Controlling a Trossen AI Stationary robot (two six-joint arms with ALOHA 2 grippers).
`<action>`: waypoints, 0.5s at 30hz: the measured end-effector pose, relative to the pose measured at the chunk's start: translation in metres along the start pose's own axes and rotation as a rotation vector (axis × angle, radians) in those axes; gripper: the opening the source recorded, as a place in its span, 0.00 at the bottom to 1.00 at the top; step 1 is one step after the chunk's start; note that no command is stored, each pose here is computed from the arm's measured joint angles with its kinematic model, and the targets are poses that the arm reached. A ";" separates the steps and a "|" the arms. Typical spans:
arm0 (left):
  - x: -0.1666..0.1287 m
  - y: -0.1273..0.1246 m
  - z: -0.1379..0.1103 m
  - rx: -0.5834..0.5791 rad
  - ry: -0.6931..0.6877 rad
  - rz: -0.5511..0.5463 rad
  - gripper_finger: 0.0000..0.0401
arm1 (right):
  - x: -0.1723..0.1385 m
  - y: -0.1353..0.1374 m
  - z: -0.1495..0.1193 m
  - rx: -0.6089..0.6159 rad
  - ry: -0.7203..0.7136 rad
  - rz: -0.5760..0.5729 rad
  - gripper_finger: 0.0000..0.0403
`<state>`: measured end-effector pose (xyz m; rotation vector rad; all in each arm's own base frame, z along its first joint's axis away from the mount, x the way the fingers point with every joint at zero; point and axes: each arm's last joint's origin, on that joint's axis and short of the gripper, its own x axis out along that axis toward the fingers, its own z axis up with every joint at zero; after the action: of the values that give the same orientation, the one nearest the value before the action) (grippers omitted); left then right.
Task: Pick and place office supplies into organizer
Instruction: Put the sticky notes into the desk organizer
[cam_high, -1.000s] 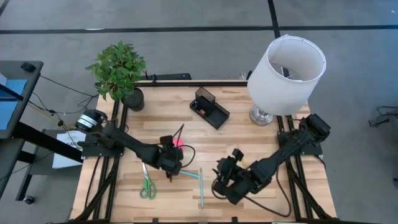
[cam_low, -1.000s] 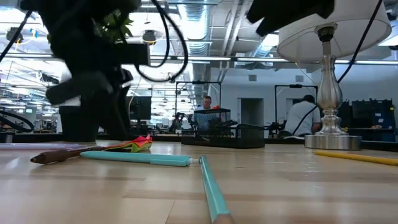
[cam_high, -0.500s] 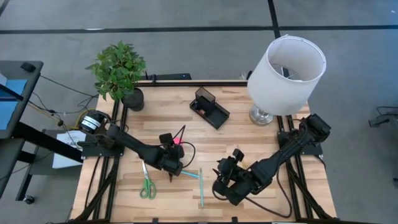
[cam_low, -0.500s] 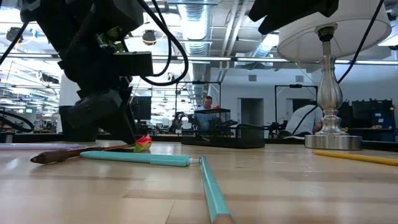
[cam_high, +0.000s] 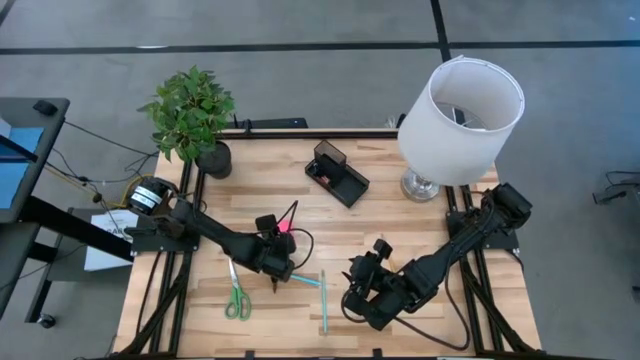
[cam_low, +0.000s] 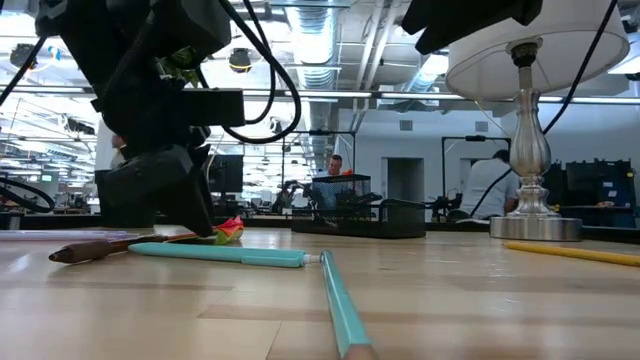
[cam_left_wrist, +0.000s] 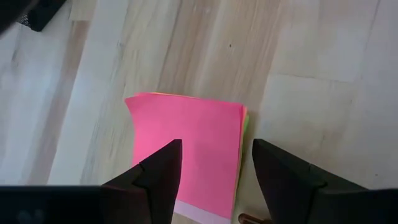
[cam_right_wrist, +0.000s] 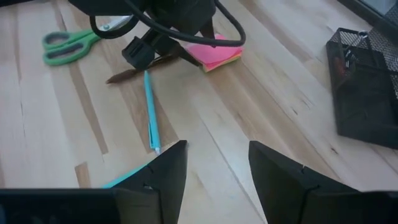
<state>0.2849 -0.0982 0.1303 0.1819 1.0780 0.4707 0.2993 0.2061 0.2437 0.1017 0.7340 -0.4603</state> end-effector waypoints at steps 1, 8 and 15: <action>0.001 0.000 0.000 -0.003 -0.003 0.005 0.47 | 0.000 0.000 0.000 0.000 0.000 0.000 0.41; 0.010 0.006 -0.007 -0.053 -0.004 0.027 0.47 | 0.000 0.000 0.000 0.000 -0.001 0.001 0.41; 0.014 0.013 -0.004 -0.088 -0.027 0.088 0.47 | 0.000 0.000 0.000 -0.001 -0.001 0.001 0.41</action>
<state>0.2829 -0.0807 0.1220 0.1578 1.0237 0.5919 0.2993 0.2063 0.2438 0.1010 0.7333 -0.4586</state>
